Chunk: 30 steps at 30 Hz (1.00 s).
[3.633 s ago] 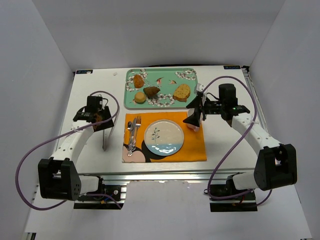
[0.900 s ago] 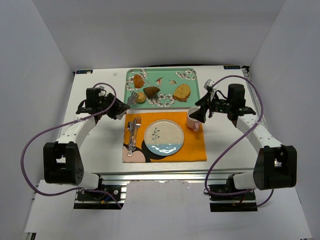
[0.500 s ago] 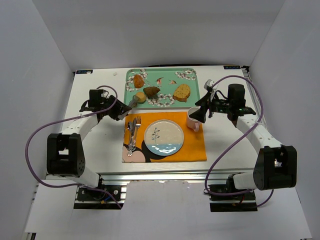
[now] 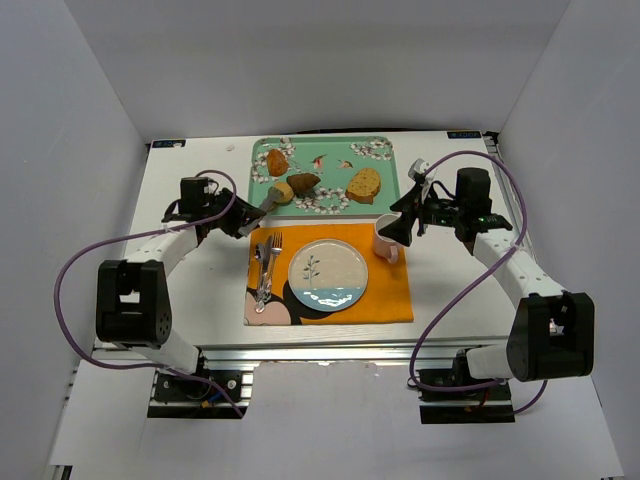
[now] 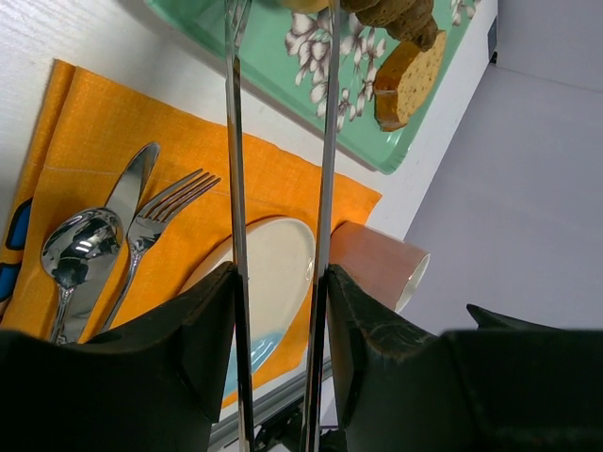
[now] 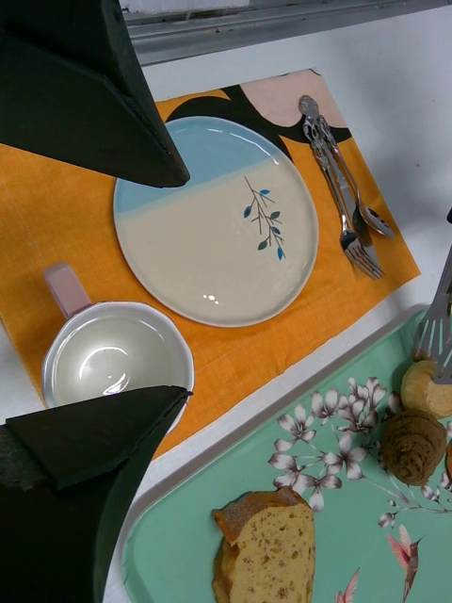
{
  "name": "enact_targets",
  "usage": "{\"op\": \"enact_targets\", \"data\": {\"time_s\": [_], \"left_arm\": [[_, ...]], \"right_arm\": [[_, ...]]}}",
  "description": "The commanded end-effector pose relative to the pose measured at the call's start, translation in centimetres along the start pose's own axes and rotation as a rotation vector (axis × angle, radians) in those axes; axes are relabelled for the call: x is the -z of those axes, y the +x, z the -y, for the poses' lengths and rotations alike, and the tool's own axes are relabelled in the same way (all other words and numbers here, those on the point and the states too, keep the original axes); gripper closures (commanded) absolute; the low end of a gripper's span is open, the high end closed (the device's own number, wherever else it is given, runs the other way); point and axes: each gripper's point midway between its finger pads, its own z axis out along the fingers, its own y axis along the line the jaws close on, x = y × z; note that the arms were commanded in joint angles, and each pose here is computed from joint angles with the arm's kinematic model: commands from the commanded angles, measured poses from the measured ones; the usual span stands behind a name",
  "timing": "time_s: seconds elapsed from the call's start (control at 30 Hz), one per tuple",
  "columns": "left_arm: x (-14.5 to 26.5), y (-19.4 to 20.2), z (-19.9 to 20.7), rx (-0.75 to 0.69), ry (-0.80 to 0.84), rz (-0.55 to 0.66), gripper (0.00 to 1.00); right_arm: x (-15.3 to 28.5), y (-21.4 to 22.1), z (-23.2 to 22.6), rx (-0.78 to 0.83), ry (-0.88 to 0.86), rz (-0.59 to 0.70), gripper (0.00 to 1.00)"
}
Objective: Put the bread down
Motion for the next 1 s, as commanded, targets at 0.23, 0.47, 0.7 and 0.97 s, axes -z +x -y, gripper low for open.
{"op": "enact_targets", "data": {"time_s": [0.23, 0.47, 0.7, 0.97], "left_arm": [[-0.6, 0.3, 0.0, 0.032, 0.057, 0.001, 0.58], [-0.1, 0.6, 0.6, 0.035, 0.095, 0.000, 0.78], [3.2, 1.6, 2.7, -0.049, 0.160, 0.024, 0.95], [7.1, 7.2, 2.3, -0.089, 0.156, -0.057, 0.96]], "right_arm": [[0.5, -0.9, -0.6, 0.037, -0.018, 0.033, 0.11], [0.5, -1.0, -0.7, 0.038, -0.020, 0.033, 0.11], [0.8, -1.1, -0.9, 0.047, -0.022, 0.035, 0.11], [0.8, -1.0, -0.9, 0.051, -0.023, 0.030, 0.10]]}}
